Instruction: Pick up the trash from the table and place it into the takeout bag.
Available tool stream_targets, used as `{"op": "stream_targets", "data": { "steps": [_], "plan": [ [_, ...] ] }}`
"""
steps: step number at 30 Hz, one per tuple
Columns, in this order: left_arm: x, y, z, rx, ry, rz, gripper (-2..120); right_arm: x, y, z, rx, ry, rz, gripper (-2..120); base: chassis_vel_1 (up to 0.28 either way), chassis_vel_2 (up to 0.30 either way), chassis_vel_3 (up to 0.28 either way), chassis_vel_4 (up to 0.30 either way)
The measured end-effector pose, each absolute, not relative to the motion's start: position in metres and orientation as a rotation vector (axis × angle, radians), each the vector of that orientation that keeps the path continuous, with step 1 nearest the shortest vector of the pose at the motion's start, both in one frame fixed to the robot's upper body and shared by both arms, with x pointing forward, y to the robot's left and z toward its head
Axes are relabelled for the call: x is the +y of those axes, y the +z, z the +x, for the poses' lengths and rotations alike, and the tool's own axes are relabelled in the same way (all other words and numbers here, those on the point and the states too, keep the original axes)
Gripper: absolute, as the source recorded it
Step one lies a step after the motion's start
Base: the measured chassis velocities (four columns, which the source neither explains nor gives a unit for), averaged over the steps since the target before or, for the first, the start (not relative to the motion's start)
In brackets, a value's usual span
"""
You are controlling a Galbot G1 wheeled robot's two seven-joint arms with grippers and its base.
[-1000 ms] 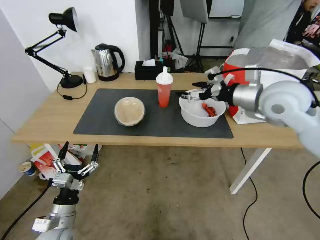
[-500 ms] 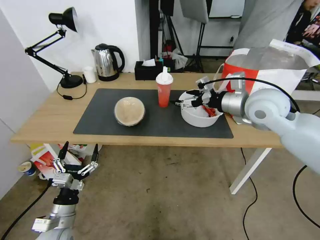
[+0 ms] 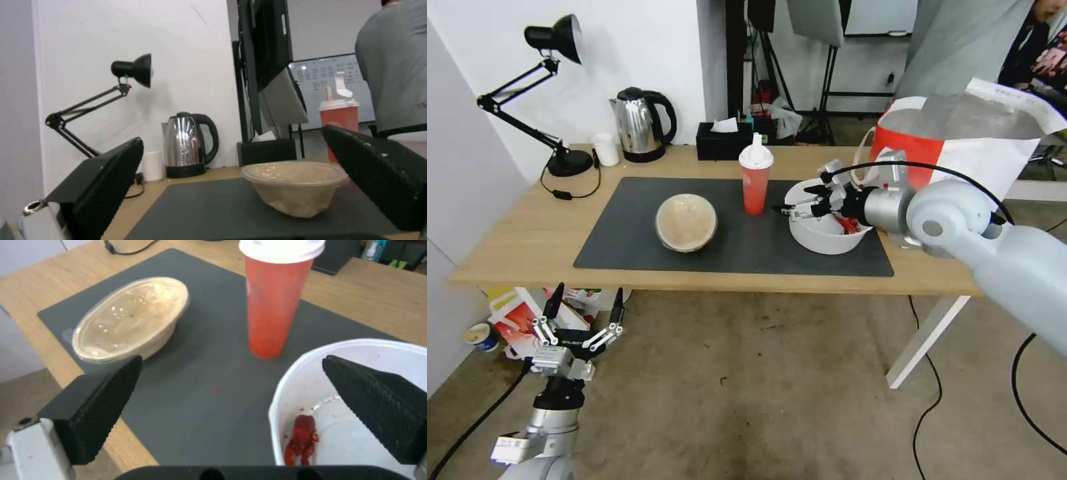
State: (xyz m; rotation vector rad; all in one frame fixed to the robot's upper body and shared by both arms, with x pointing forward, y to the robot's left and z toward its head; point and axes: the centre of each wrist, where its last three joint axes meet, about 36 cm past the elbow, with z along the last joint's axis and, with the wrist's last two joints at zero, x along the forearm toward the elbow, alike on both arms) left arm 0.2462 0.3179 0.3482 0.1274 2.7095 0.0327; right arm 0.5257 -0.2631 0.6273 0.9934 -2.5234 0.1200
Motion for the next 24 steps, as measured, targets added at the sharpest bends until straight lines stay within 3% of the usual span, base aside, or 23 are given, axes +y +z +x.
{"op": "stream_targets", "data": {
  "steps": [24],
  "plan": [
    [0.318, 0.348, 0.246, 2.709, 0.033, 0.127, 100, -0.231, 0.614, 0.544, -2.453, 0.169, 0.969, 100, 0.0, 0.0, 0.0, 0.0]
  ]
}}
